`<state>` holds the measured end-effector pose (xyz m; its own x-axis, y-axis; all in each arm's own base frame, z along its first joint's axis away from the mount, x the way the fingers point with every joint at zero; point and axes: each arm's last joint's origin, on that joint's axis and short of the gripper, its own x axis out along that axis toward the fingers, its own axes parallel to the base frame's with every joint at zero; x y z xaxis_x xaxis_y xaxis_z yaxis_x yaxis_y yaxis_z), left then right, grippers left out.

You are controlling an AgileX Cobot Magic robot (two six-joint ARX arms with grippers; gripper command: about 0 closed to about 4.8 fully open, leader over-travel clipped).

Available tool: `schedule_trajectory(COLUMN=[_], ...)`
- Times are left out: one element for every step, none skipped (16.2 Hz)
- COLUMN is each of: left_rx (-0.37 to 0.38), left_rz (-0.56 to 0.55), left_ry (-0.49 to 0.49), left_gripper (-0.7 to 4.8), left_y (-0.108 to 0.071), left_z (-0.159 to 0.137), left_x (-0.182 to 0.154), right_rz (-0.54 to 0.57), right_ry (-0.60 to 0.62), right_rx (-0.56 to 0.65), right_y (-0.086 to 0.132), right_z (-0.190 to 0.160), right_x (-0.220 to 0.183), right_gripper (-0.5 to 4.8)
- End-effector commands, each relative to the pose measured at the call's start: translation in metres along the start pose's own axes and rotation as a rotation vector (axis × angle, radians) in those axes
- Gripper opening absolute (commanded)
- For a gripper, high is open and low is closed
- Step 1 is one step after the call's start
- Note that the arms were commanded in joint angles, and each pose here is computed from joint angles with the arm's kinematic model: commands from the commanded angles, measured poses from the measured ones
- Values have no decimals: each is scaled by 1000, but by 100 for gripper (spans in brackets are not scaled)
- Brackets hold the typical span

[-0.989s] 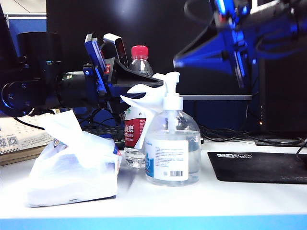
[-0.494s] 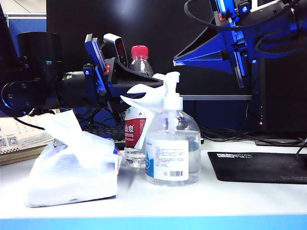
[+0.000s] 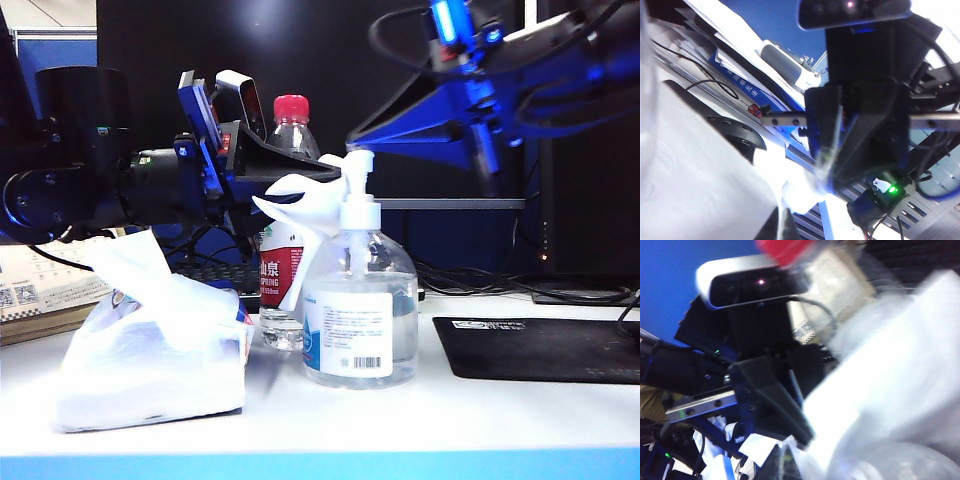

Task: Pull out a tissue from the tissue dispenser, then press the switch of the alcohol sanitizer bottle to drop some sanitizer on the paper tissue, and finally place the treated tissue on the table.

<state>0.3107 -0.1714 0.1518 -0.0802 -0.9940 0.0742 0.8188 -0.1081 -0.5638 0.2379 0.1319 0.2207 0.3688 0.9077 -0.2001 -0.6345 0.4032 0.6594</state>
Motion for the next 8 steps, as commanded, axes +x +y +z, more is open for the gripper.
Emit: schedule_trajectory(left_rx=[19, 19, 20, 20, 20, 21, 24, 36], left_rz=[-5, -5, -5, -6, -7, -9, -13, -33], left_ry=[-5, -5, -6, -5, -3, -3, 1, 18], left_gripper=[-6, -6, -6, -6, -6, -6, -6, -6], left_y=[-2, -2, -2, -2, -2, -2, -2, -2], left_z=[3, 3, 3, 3, 3, 3, 4, 4], left_x=[0, 0, 0, 0, 0, 0, 1, 1], right_rz=[15, 19, 18, 15, 10, 4, -5, -24], right_ry=[0, -7, -6, -2, 2, 7, 24, 57], right_rx=[-16, -22, -22, -18, -17, -18, -24, -15], right_y=[0, 1, 1, 0, -1, -2, -3, -7], right_z=[0, 1, 1, 0, -1, -1, -3, -8], right_x=[2, 2, 2, 2, 3, 3, 3, 4], right_gripper=[-5, -5, -5, -5, -5, -5, -5, -5])
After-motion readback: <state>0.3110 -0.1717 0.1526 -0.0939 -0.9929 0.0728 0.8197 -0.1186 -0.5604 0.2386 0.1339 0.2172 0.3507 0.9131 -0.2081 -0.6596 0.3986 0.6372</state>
